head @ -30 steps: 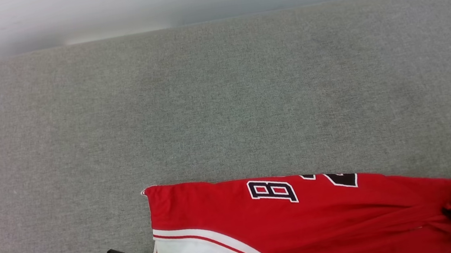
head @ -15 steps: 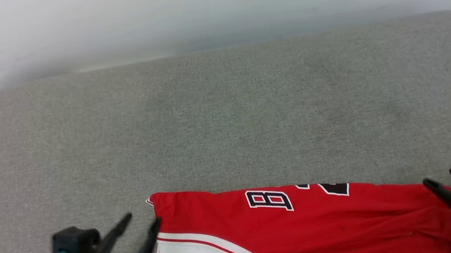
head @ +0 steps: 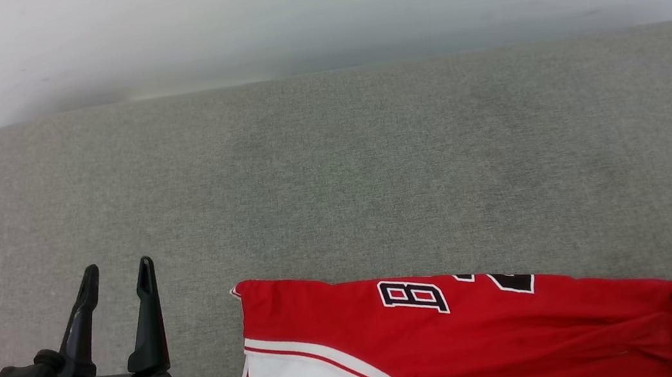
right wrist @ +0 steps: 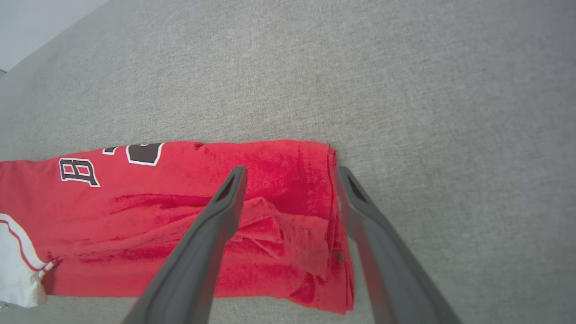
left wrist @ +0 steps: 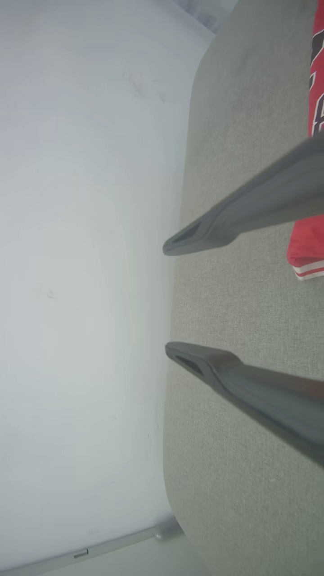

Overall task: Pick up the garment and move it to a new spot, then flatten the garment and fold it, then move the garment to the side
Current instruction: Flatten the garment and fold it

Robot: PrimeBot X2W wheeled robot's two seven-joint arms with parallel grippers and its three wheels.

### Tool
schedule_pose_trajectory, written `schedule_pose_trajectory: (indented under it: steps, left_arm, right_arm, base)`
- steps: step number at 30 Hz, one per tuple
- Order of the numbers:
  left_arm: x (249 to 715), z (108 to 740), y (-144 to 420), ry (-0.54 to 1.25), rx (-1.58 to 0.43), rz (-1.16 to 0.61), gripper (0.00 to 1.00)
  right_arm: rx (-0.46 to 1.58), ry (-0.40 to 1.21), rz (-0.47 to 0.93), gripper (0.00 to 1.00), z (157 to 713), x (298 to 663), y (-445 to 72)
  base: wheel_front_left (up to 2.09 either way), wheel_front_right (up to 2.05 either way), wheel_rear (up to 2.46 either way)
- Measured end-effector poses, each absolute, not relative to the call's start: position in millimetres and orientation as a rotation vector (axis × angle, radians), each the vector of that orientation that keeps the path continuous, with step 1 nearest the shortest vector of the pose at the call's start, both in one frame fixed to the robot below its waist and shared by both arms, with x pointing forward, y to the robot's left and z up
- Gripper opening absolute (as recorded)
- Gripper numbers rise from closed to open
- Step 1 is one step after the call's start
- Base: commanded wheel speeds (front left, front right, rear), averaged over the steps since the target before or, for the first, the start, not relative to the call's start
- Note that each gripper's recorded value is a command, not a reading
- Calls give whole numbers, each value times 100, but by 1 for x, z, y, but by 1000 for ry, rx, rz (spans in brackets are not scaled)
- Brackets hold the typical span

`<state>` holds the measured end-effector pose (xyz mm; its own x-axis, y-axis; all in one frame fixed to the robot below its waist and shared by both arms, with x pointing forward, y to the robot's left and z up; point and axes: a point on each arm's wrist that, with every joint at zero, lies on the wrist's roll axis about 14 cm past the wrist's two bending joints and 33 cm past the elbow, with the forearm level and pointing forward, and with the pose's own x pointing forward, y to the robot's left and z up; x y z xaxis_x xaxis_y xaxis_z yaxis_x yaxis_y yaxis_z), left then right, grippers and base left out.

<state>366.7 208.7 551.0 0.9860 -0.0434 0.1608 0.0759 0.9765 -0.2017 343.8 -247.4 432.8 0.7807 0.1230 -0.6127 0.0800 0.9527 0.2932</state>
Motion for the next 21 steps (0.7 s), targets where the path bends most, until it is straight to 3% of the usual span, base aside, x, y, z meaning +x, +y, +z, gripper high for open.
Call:
schedule_pose_trajectory:
  steps: [10, 21]
  left_arm:
    - [362, 550, 210, -200, -142, -45, 100]
    - [365, 537, 216, -174, -131, -19, 100]
  right_arm:
    - [406, 837, -84, 100, 378, 328, -248]
    - [411, 929, -28, 100, 353, 334, -226]
  base:
    - [0, 0, 0]
    - [0, 0, 0]
